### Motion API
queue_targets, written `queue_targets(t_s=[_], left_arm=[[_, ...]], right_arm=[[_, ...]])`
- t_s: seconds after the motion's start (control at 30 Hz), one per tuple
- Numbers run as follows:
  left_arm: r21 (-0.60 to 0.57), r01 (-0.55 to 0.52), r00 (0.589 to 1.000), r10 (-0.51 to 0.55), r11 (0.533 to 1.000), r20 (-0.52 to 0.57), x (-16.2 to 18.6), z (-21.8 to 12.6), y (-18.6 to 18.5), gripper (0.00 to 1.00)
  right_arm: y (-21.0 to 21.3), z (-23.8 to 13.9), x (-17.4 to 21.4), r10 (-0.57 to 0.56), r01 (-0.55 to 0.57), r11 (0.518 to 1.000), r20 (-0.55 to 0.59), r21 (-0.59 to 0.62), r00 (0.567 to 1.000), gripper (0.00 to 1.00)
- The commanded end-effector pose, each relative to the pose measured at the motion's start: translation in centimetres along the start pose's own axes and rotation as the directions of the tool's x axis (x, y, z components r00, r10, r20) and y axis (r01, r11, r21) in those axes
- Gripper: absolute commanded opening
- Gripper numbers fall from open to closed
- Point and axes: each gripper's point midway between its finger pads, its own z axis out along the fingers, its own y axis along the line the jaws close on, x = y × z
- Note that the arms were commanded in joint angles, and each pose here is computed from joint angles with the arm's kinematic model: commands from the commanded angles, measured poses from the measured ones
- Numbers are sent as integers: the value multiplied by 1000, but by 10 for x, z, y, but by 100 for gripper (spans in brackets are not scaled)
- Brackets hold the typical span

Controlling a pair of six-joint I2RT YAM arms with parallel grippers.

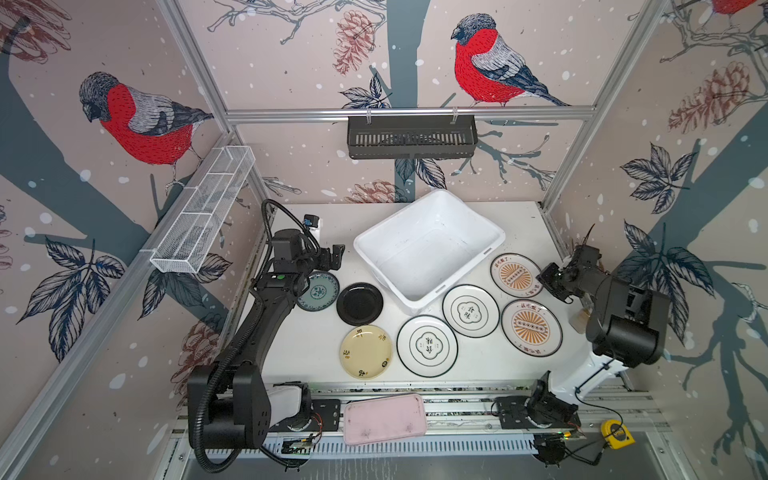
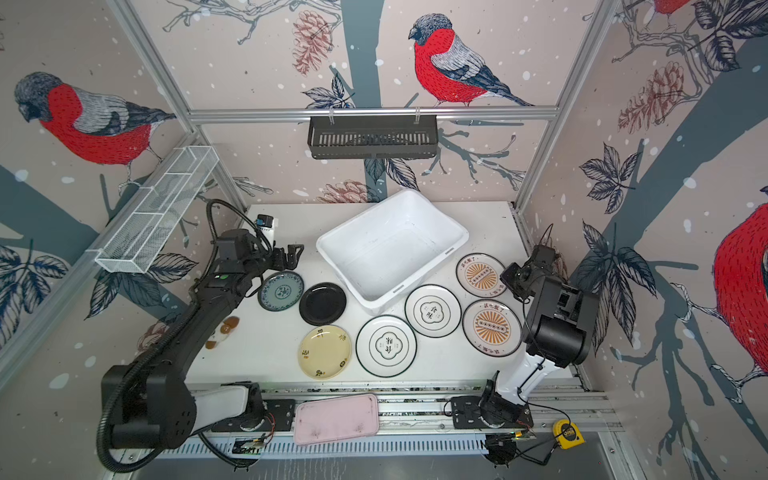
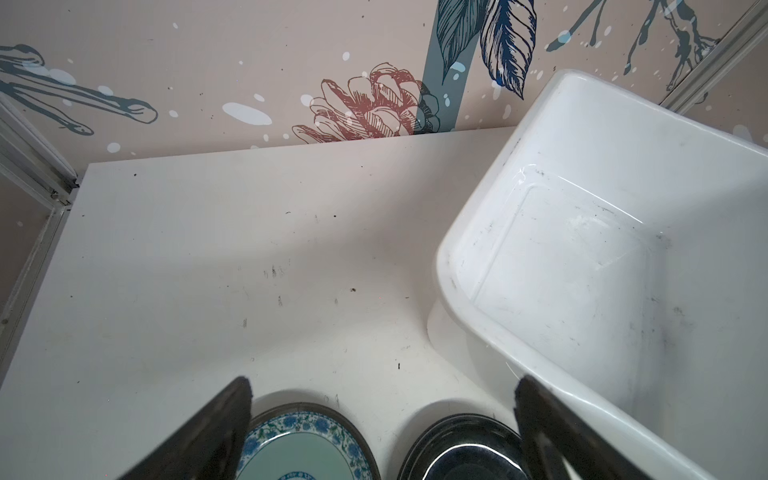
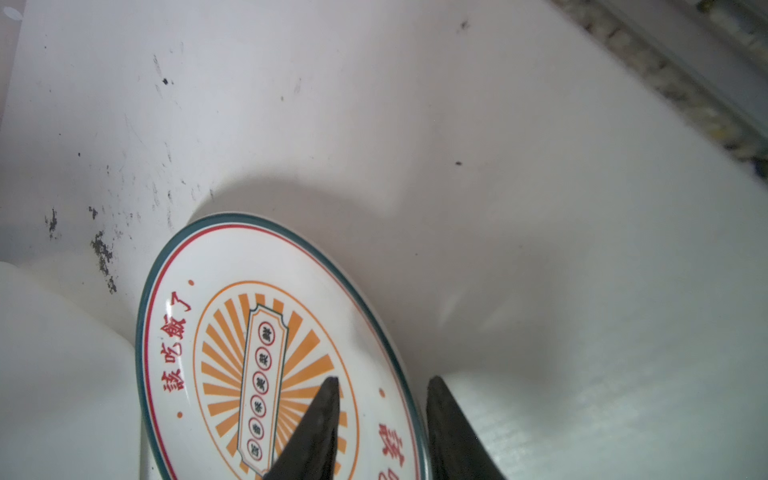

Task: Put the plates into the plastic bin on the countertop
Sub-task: 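Close the right gripper on the sunburst plate's rim and tilt it up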

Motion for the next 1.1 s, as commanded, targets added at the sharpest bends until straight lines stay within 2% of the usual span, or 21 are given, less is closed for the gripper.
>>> queue_targets(t_s=[0.0, 0.1, 0.23, 0.4, 0.73, 0.9, 1.07], left_arm=[[22, -8, 1000, 8, 1000, 17, -4, 0, -5, 98], [24, -8, 1000, 7, 1000, 17, -3, 1, -5, 98], [30, -7, 1000, 7, 1000, 16, -2, 1, -6, 98], [38, -5, 1000, 4, 999, 19, -3, 1, -8, 98], [46, -4, 1000, 3, 999, 19, -3, 1, -11, 98], [47, -4, 1000, 3, 999, 22, -4, 1, -11, 98], [54, -3, 1000, 2, 999, 22, -5, 0, -13, 97]], right_arm=[[0, -2, -4, -7, 7, 1000, 16, -1, 1000, 37], [0, -1, -2, -7, 7, 1000, 11, 0, 1000, 46], [0, 0, 2, -15, 15, 1000, -7, -4, 1000, 48], [2, 3, 5, -17, 17, 1000, -16, -14, 1000, 41], [0, 6, 7, -20, 20, 1000, -27, -5, 999, 33], [0, 6, 7, -24, 23, 1000, -24, -4, 999, 25], [1, 4, 3, -21, 21, 1000, -7, 2, 1000, 24]])
